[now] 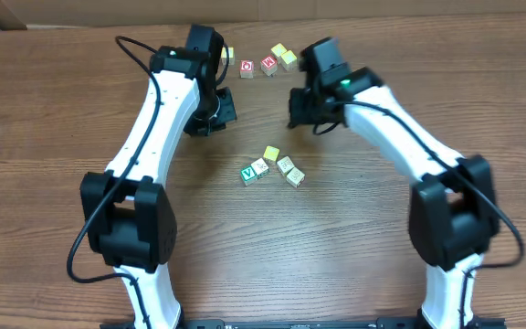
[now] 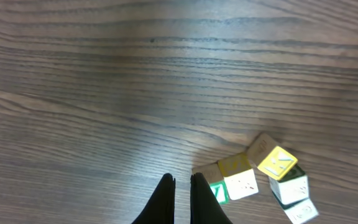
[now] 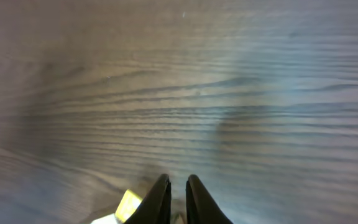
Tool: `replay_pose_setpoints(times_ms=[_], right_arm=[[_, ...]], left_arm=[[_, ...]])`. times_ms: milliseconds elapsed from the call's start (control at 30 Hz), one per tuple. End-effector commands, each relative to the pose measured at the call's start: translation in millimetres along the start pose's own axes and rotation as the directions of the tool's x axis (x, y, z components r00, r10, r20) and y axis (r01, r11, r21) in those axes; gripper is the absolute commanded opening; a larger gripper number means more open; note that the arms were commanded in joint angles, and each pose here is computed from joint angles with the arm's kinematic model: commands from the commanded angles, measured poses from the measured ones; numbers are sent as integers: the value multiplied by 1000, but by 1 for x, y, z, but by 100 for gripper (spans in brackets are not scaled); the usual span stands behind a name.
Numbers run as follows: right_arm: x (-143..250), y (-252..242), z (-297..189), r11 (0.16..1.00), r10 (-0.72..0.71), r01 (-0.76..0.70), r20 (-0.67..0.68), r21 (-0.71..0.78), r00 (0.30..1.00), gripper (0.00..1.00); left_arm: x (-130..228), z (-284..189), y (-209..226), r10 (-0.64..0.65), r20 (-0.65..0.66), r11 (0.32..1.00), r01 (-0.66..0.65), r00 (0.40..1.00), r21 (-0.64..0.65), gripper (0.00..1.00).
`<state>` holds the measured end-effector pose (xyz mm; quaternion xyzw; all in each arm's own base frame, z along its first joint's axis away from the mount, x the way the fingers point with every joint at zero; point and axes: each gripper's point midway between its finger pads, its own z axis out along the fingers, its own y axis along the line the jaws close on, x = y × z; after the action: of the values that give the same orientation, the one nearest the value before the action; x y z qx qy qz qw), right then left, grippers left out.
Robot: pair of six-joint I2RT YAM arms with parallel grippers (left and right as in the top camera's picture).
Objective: Flip 5 blocks
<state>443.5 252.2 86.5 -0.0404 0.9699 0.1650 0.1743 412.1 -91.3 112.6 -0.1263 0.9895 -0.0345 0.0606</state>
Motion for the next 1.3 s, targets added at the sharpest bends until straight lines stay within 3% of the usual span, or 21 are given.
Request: replay_pose_setpoints(times_ms=[0, 267, 633, 967, 1267], right_arm=[[17, 27, 26, 992, -126, 126, -33, -24, 991, 11], [41, 48, 51, 983, -183, 182, -70, -26, 981, 9], [65, 39, 49, 985, -168, 171, -172, 3, 971, 6], [40, 40, 51, 983, -179, 181, -63, 32, 982, 8], [52, 32, 65, 983, -174, 180, -101, 48, 979, 8]], left_arm=[[-4, 7, 1, 16, -2, 1000, -16, 1000, -13, 4], [-5, 20, 10, 16, -15, 998, -17, 1000, -68, 4], [-3, 35, 11, 14, -44, 996, -18, 999, -82, 4], [-9, 35, 4, 19, -15, 998, -19, 1000, -63, 4], [-8, 35, 2, 22, -16, 998, -23, 1000, -63, 4]])
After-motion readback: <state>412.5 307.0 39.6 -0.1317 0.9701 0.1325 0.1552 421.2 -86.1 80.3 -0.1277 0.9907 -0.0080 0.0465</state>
